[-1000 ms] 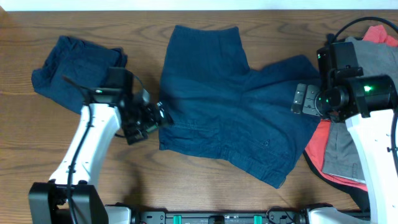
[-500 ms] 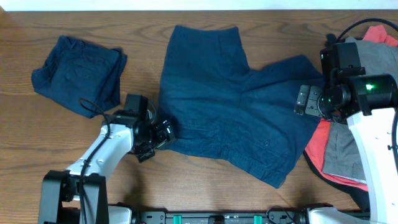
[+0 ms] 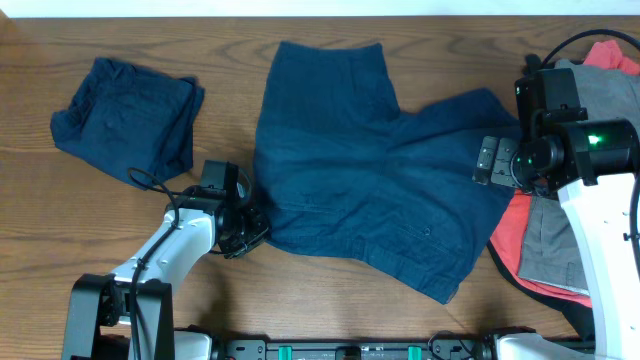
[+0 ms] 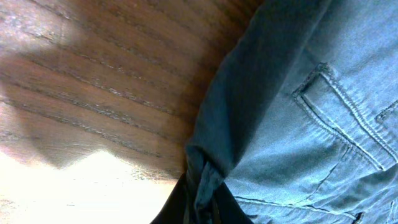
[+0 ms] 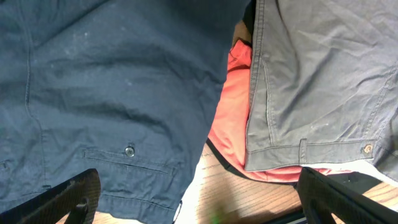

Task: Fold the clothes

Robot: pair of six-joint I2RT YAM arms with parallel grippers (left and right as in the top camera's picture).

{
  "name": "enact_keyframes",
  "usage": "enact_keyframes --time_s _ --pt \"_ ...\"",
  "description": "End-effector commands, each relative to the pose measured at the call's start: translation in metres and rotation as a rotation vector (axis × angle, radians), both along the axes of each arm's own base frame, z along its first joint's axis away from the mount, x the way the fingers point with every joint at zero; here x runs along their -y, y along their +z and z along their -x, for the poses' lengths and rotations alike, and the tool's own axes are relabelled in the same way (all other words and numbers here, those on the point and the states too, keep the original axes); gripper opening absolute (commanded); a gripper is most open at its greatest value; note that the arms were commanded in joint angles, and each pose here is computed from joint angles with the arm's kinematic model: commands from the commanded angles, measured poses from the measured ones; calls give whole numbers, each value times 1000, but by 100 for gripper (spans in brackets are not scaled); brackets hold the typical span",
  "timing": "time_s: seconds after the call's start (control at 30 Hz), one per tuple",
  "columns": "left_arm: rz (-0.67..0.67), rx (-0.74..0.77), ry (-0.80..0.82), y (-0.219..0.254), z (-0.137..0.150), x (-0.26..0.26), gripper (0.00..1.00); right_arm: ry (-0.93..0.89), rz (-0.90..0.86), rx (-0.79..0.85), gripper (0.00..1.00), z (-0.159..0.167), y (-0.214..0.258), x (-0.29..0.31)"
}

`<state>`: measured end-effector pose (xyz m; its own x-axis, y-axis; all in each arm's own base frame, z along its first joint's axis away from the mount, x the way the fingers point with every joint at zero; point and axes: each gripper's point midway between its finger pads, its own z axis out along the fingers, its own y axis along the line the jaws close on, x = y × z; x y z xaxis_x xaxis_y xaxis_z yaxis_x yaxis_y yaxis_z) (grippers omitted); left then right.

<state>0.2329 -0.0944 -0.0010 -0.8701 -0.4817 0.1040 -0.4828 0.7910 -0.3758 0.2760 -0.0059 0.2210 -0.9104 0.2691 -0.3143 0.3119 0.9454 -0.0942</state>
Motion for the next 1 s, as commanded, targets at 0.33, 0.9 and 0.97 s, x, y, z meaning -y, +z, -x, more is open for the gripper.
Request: enact_keyframes --time_s 0.33,0.9,0.97 --pt "-278 221 -8 85 -91 -81 6 -20 12 -9 99 1 -2 5" --pt "-172 82 -39 147 -63 -66 98 -54 20 -43 92 -10 -16 21" --pt "-145 61 -83 140 -56 -50 98 -43 7 -84 74 -12 -25 23"
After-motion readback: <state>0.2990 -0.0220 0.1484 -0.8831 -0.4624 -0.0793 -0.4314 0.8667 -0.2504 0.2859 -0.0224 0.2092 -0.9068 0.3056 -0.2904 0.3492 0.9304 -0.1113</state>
